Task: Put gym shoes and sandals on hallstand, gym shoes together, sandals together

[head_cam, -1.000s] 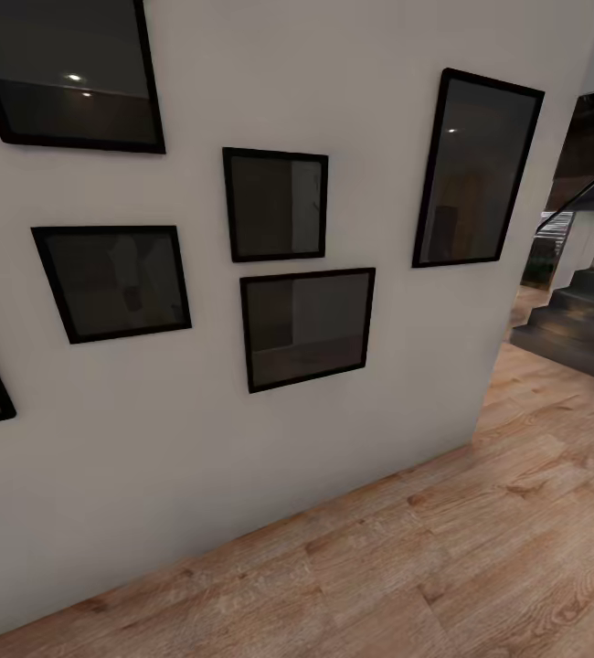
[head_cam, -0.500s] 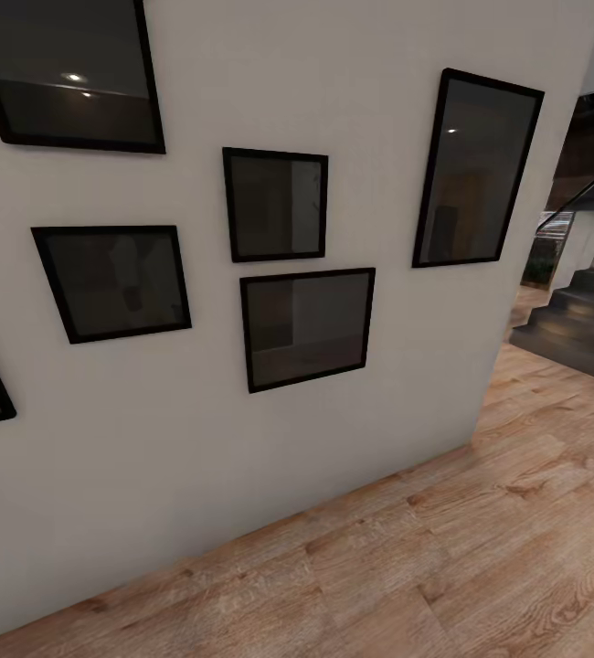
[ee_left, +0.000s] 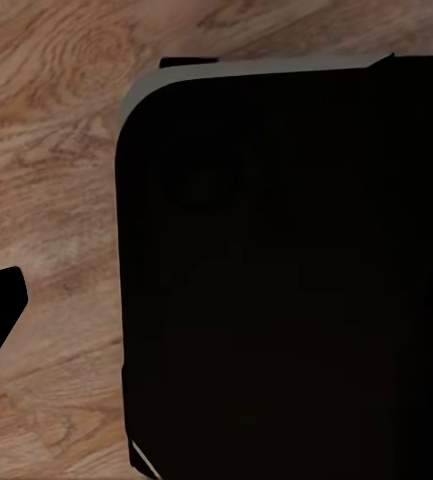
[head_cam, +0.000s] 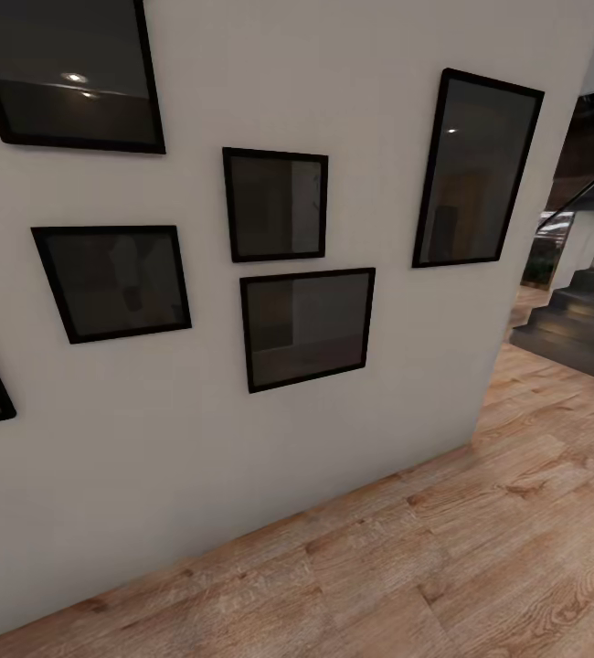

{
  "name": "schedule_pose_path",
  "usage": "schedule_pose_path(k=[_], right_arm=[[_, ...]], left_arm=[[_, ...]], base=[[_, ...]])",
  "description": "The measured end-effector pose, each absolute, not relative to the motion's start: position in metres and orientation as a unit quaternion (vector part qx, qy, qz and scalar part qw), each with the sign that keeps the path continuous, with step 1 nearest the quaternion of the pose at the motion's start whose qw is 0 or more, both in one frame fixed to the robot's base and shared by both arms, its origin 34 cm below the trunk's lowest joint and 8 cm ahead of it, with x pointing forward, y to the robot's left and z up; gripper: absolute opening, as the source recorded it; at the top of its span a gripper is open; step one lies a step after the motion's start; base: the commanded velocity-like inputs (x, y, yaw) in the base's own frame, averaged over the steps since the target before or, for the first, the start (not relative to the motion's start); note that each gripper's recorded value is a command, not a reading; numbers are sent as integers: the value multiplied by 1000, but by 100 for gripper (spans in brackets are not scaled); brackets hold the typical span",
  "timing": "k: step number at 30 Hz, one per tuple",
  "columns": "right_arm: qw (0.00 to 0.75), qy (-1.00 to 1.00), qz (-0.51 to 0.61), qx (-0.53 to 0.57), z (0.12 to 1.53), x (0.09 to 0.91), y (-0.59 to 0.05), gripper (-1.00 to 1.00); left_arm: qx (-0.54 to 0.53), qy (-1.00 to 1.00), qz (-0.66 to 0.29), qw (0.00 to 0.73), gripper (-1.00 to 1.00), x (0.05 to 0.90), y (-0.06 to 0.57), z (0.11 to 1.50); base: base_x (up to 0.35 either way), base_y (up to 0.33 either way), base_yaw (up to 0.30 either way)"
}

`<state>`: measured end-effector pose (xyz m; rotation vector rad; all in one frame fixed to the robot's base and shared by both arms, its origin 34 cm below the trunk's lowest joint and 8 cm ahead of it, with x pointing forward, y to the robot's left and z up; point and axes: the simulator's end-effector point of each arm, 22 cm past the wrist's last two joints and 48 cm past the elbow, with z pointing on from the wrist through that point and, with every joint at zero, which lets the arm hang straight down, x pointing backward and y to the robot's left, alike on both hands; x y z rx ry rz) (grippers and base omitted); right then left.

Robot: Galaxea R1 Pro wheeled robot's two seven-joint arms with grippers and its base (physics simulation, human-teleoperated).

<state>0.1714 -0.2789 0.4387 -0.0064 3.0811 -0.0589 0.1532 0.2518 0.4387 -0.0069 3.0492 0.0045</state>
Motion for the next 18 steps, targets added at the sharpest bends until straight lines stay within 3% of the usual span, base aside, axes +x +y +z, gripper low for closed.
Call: schedule_pose_path(k=[17,18], right_arm=[[124,991,-46,4,450,240,-321,100],[191,980,-46,8,462,283,-322,100]], left_arm=[[-1,990,1,140,100,223,252,446],[-1,976,2,217,100,276,253,460]], base=[[0,0,0],[0,0,0]])
